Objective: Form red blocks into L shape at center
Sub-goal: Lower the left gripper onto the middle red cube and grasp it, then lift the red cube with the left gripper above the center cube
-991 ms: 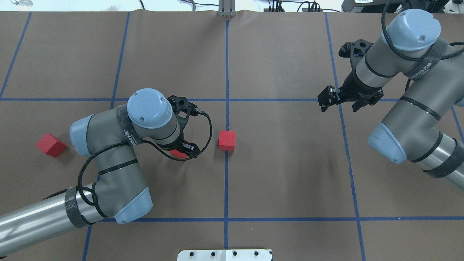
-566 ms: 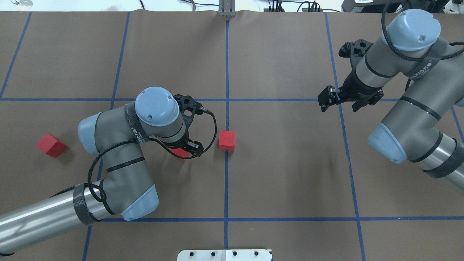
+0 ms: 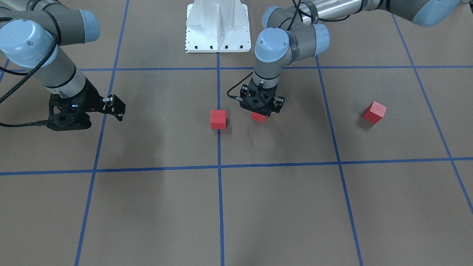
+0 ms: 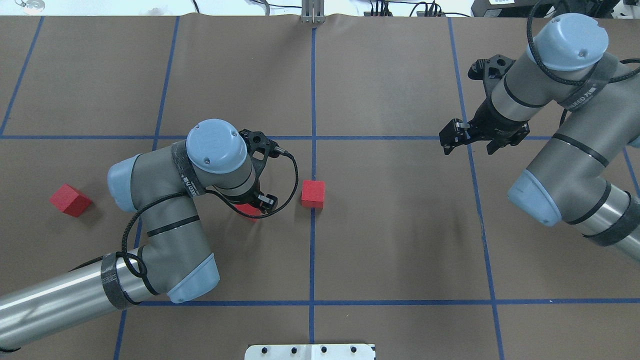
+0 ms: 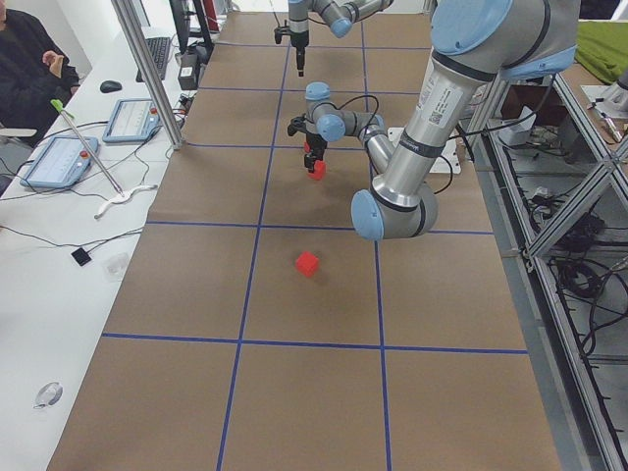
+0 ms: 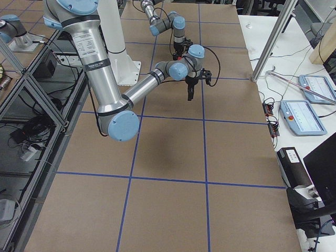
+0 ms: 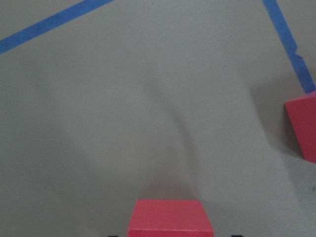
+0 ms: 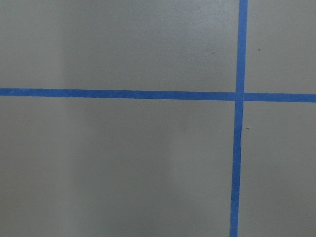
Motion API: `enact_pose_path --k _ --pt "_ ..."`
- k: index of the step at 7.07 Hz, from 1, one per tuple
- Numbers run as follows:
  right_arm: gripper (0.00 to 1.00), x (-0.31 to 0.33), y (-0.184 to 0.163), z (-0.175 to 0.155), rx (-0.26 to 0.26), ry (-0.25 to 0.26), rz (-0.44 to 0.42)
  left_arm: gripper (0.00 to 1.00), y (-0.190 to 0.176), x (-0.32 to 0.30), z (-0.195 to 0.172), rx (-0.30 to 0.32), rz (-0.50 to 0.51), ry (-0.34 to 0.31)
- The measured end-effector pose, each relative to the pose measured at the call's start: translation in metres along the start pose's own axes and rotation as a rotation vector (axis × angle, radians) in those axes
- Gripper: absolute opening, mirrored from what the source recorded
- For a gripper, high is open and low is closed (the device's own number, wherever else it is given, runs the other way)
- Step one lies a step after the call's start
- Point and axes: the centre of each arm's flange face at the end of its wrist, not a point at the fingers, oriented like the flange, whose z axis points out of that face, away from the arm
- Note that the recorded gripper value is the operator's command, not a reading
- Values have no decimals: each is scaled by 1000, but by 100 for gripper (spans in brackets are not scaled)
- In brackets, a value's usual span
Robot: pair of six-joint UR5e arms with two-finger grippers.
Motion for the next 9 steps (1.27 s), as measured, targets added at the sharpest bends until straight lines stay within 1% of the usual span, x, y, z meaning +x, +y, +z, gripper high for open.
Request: enact_pose_path --k 2,3,5,6,7,9 --pt "100 0 0 0 0 0 -1 0 -2 -2 -7 7 -4 5" --pt "100 1 0 0 -1 1 0 0 -7 -5 -17 16 -12 9" --pt "100 1 0 0 0 0 0 0 -26 -8 -45 31 -42 7" --pt "100 1 0 -2 2 -1 0 0 -36 -4 -50 33 -57 4" --pt "100 2 -1 -4 5 -3 2 0 -50 3 -50 31 -73 -1" --pt "100 13 -2 -6 8 3 16 0 -91 32 -46 25 -126 -11"
